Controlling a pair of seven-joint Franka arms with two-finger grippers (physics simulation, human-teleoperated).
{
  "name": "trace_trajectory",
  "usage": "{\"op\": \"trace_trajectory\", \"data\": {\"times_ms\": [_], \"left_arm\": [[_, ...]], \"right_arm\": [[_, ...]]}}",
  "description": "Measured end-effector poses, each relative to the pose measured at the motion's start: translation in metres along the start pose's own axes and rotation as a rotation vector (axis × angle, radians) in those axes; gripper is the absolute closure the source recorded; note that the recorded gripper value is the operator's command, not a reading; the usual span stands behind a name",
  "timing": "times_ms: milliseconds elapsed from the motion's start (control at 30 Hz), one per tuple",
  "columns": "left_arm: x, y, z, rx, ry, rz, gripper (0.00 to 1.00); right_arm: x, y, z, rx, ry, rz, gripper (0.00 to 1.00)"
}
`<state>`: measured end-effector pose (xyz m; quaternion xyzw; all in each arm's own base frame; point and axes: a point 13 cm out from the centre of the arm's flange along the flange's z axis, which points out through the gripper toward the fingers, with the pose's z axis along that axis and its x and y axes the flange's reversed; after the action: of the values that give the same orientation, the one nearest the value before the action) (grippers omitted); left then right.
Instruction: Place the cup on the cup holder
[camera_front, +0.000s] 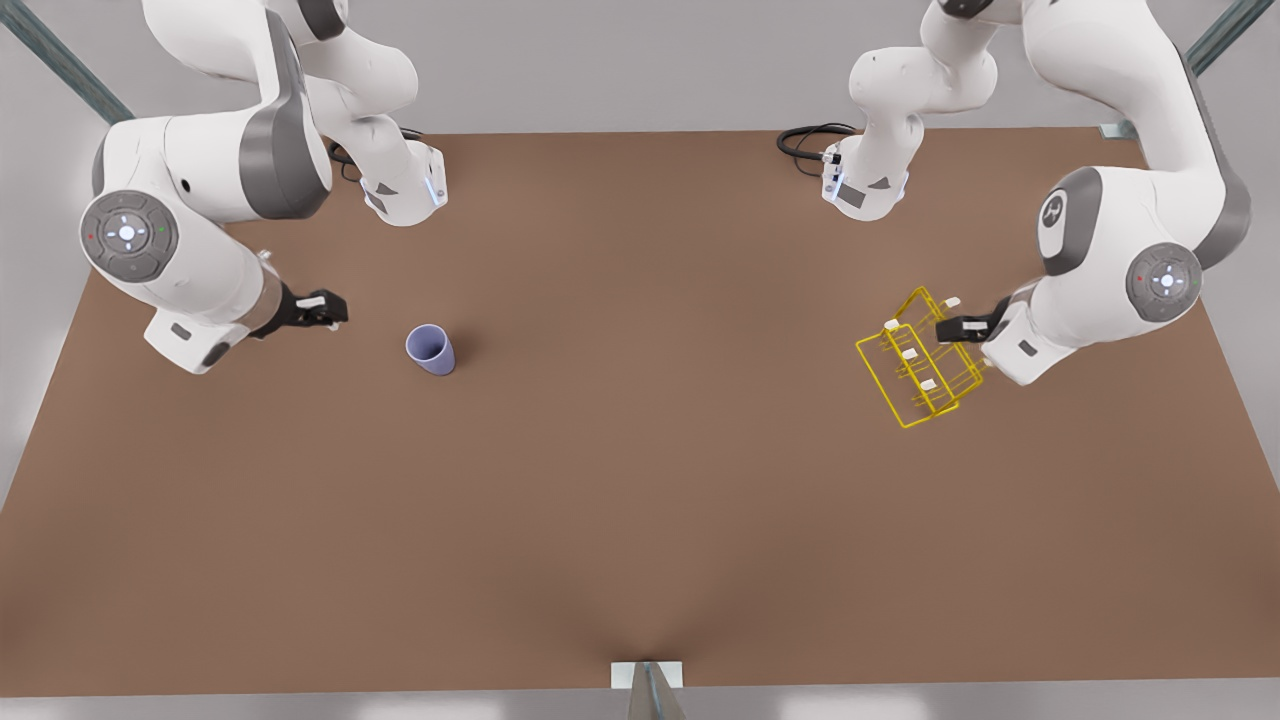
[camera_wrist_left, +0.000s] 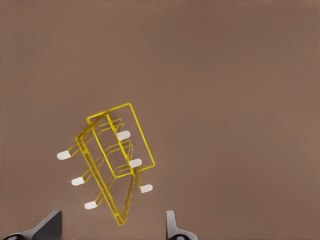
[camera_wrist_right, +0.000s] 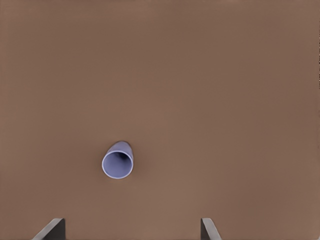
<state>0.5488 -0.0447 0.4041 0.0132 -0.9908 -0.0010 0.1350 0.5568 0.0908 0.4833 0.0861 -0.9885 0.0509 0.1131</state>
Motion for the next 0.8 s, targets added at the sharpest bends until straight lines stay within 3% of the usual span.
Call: {"op": "trace_trajectory", "data": {"times_ms": [67, 200, 367, 533, 800], "left_arm": [[-0.008, 0.004, -0.007, 0.005, -0.030, -0.018, 0.00], [-0.014, 0.002, -0.013, 0.008, -0.057, -0.033, 0.00], [-0.022, 0.003, -0.003, 0.007, -0.048, -0.051, 0.00], [-0.022, 0.006, -0.001, 0.007, -0.043, -0.066, 0.00], [-0.014, 0.013, 0.006, 0.001, 0.006, -0.091, 0.00]], "right_arm": [[-0.006, 0.003, 0.003, -0.003, -0.008, -0.003, 0.00], [-0.028, 0.072, 0.056, -0.043, 0.076, -0.080, 0.00], [-0.014, 0.131, 0.152, -0.027, 0.160, -0.146, 0.00], [-0.039, 0.092, 0.208, -0.032, 0.092, -0.039, 0.00], [-0.023, 0.134, 0.244, -0.010, -0.036, -0.079, 0.00]]}}
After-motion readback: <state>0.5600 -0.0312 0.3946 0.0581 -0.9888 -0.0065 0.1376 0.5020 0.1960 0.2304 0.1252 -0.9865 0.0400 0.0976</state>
